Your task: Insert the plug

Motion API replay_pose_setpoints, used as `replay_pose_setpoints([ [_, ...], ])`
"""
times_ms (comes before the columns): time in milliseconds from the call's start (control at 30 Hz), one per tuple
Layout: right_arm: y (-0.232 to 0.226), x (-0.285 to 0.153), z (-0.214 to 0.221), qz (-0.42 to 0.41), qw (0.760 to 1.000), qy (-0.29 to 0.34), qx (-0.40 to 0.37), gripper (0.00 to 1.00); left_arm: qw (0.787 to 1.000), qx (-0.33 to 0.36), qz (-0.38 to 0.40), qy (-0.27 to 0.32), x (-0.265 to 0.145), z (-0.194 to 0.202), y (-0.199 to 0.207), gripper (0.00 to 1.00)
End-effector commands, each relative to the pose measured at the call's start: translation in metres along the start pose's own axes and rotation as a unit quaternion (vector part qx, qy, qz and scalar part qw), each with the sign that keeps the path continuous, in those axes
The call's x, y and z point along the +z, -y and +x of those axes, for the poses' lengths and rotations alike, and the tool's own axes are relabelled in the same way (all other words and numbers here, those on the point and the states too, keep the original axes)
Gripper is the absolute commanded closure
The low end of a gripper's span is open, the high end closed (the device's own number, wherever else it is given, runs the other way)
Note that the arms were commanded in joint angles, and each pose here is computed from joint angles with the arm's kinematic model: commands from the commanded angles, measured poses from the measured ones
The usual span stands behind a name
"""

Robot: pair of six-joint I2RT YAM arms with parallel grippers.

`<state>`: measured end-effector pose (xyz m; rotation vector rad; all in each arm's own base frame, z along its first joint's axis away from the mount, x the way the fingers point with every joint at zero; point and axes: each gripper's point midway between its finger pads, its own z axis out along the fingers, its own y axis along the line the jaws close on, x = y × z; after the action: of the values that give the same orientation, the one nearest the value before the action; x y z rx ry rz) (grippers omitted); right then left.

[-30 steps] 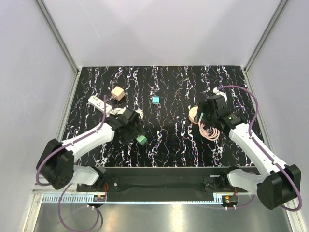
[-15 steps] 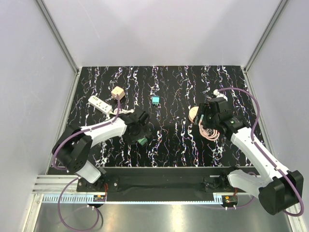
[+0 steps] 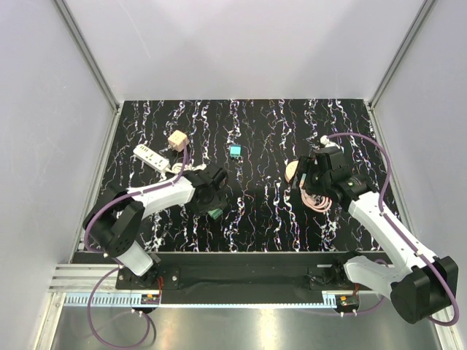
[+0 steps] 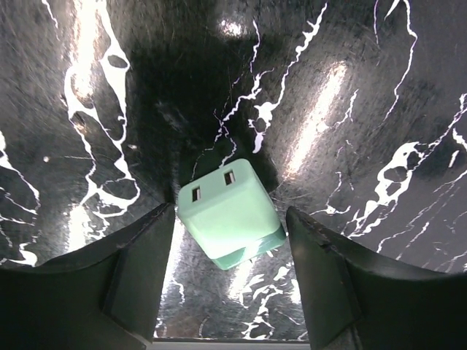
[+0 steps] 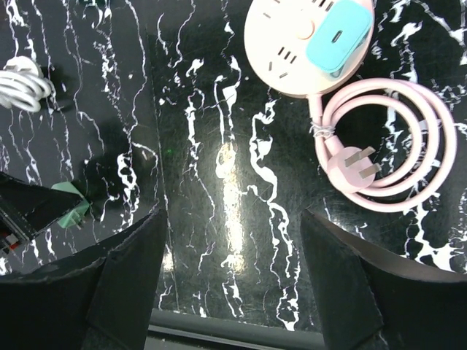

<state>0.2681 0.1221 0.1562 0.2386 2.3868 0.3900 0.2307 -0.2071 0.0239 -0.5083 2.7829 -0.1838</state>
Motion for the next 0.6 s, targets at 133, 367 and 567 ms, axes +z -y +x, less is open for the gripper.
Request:
replay_pose_setpoints([
  [133,-0.023,0.000,0.003,-0.059,0.998,-0.020,0.001,0.21,0.995,0.064,0.027,0.068,-0.023,-0.026,0.010,1.00],
  [367,-0.026,0.001,0.004,-0.066,0.998,-0.023,0.008,0.21,0.995,0.067,0.048,0.062,-0.033,-0.020,0.012,0.55],
  [567,-0.027,0.000,0.005,-0.069,0.997,-0.023,0.010,0.21,0.998,0.018,0.029,0.047,-0.028,-0.011,0.002,0.23],
])
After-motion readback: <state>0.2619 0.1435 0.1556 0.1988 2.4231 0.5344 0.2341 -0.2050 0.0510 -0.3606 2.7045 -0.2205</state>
